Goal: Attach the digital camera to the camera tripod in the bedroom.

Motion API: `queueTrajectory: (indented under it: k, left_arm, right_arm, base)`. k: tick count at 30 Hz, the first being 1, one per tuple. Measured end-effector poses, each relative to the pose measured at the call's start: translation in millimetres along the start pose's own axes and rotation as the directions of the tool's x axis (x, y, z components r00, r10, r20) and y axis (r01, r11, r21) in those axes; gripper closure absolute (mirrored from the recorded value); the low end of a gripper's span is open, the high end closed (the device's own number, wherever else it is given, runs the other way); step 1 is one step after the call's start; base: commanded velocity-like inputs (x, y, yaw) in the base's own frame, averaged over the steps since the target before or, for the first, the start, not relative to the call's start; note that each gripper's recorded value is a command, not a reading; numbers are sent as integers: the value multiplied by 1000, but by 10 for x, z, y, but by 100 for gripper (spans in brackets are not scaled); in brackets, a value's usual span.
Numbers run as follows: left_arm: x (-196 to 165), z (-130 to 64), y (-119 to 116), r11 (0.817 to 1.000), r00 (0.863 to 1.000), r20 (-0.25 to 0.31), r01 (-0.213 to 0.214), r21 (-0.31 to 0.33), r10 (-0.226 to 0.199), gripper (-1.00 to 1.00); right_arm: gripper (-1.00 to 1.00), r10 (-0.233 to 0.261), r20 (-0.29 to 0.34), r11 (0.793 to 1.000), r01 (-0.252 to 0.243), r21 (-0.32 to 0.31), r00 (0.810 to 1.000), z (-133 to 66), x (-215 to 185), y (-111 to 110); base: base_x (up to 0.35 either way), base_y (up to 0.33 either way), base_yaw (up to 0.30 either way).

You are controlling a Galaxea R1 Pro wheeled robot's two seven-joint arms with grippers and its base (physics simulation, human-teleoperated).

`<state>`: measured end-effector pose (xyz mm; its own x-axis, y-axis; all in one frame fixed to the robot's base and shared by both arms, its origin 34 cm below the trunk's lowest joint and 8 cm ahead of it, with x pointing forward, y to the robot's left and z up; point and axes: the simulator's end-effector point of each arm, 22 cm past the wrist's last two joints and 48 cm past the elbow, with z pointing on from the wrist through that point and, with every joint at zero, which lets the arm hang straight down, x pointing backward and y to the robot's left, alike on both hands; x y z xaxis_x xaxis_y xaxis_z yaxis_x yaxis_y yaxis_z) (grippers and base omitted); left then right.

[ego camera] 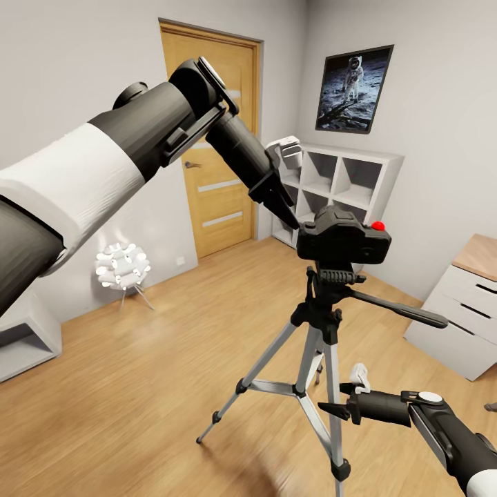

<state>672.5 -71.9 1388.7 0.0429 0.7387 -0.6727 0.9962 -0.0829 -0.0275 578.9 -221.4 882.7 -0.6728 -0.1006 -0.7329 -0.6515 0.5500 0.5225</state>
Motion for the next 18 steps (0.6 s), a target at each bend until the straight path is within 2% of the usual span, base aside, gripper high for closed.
queueTrajectory:
  k: [18]
  left_arm:
    - [13,-6,10,1000,1000,1,4,-1,-4,-100]
  right_arm:
    - [-100,-10,4,1000,10,-3,1000,2,-38,13]
  base:
    - [0,0,0]
